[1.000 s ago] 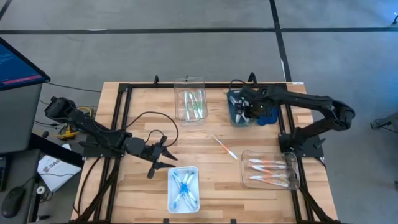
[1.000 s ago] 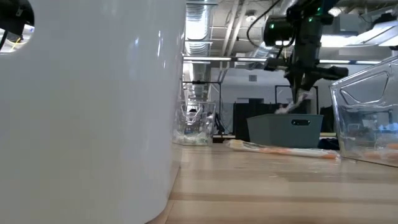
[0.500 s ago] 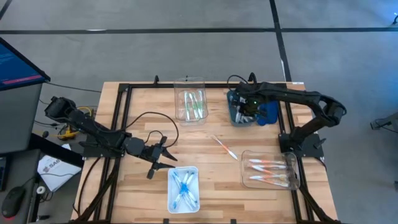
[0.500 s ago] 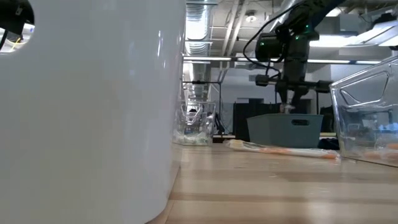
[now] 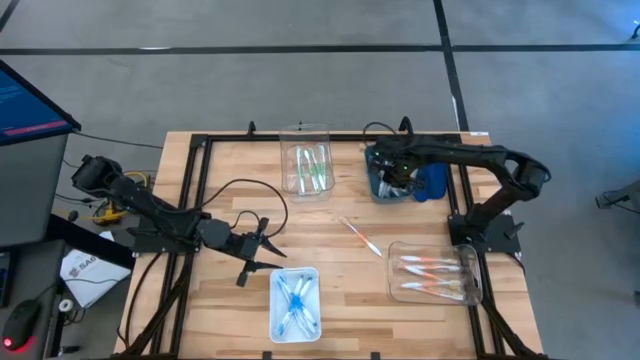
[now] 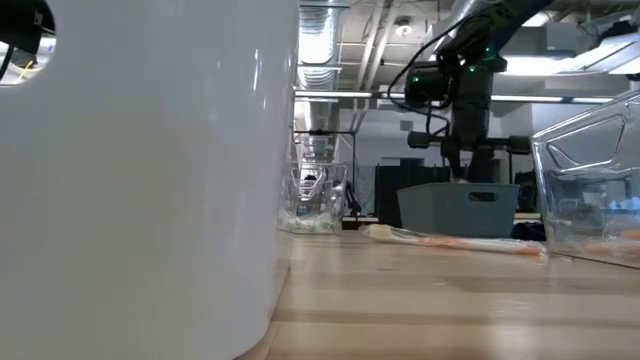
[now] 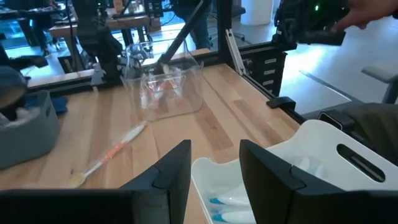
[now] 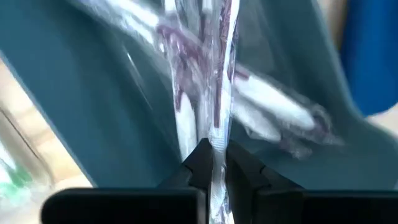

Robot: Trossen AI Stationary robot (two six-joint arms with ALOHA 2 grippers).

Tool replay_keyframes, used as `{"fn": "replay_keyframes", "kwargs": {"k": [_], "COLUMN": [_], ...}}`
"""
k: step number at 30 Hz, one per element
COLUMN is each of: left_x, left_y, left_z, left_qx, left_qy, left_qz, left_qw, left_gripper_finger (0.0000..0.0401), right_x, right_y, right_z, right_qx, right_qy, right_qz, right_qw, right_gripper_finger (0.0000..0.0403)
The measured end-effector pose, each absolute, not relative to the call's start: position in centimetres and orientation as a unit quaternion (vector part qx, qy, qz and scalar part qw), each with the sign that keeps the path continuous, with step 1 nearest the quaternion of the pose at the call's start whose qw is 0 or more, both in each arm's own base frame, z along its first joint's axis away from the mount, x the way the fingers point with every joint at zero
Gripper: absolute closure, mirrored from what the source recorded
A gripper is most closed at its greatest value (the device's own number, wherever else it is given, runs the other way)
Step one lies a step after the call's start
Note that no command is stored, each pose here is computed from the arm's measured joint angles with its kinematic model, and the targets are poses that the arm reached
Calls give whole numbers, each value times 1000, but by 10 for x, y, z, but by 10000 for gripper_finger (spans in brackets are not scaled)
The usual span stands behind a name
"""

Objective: Pick & Place Toothbrushes
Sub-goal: Put the purple toothbrush into the green bin

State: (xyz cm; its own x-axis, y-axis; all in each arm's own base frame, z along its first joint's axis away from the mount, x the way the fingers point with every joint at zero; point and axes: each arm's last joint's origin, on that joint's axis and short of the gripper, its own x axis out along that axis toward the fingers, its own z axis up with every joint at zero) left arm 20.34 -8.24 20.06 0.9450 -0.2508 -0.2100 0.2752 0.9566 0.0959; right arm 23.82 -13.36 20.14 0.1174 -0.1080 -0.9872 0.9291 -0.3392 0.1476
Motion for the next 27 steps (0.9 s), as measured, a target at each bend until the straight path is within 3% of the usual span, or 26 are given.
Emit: {"fn": "replay_keyframes", "kwargs": {"k": [6,11,27], "left_x": [204,204,203], "left_y": [-82,-82,-82], "left_z": [201,201,201], "left_qx": [64,65,65], "left_qy": [96,96,98], "left_qz": [-134,-134,-134], "left_qw": [984,984,984], "left_gripper_finger": [270,270,270], "right_x": [251,256,252], "right_y": [-137,-140,-137], "right_z": [175,163,183], "right_qx": [585,583,580], "right_qy": [384,395,387], "right_qz": [-562,-557,-541], "right_qw": [441,440,470], "right_gripper_finger": [384,361,299]}}
